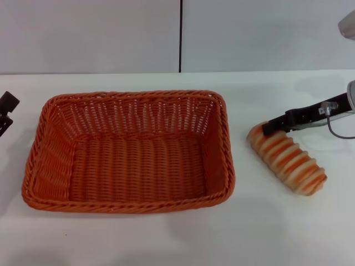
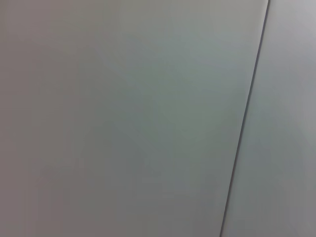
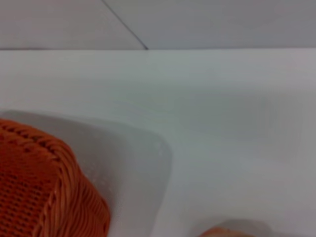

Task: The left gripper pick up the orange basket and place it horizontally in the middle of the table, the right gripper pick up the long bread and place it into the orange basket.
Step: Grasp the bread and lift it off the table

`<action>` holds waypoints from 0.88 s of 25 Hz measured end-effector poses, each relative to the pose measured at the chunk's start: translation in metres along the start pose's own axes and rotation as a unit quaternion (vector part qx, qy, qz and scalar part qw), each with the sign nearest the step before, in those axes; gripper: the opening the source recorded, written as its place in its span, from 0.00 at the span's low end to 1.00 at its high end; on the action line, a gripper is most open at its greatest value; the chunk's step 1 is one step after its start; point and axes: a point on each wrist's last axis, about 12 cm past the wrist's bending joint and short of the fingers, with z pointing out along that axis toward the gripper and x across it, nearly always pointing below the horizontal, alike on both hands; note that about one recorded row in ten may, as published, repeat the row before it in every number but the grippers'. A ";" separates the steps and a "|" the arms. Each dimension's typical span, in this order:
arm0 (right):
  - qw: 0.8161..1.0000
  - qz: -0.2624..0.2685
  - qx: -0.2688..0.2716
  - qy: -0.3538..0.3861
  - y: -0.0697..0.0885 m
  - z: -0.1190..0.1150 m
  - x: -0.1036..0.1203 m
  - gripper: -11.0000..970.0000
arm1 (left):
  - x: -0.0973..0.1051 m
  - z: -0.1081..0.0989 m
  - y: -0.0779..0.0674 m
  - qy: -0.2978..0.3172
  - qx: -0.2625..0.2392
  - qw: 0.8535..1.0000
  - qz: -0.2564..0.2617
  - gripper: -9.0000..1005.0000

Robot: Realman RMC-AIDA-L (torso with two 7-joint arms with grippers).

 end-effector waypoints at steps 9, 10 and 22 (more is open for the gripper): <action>1.000 -0.009 0.002 -0.017 -0.001 -0.002 -0.003 0.45 | 0.000 0.001 0.000 -0.003 -0.003 1.000 -0.004 0.73; 1.000 -0.010 0.002 -0.018 -0.001 -0.003 -0.003 0.44 | 0.000 0.000 0.001 -0.003 -0.004 1.000 -0.005 0.73; 0.996 -0.057 -0.020 -0.061 0.014 -0.052 -0.011 0.31 | -0.001 0.000 0.002 -0.004 -0.006 1.000 -0.018 0.73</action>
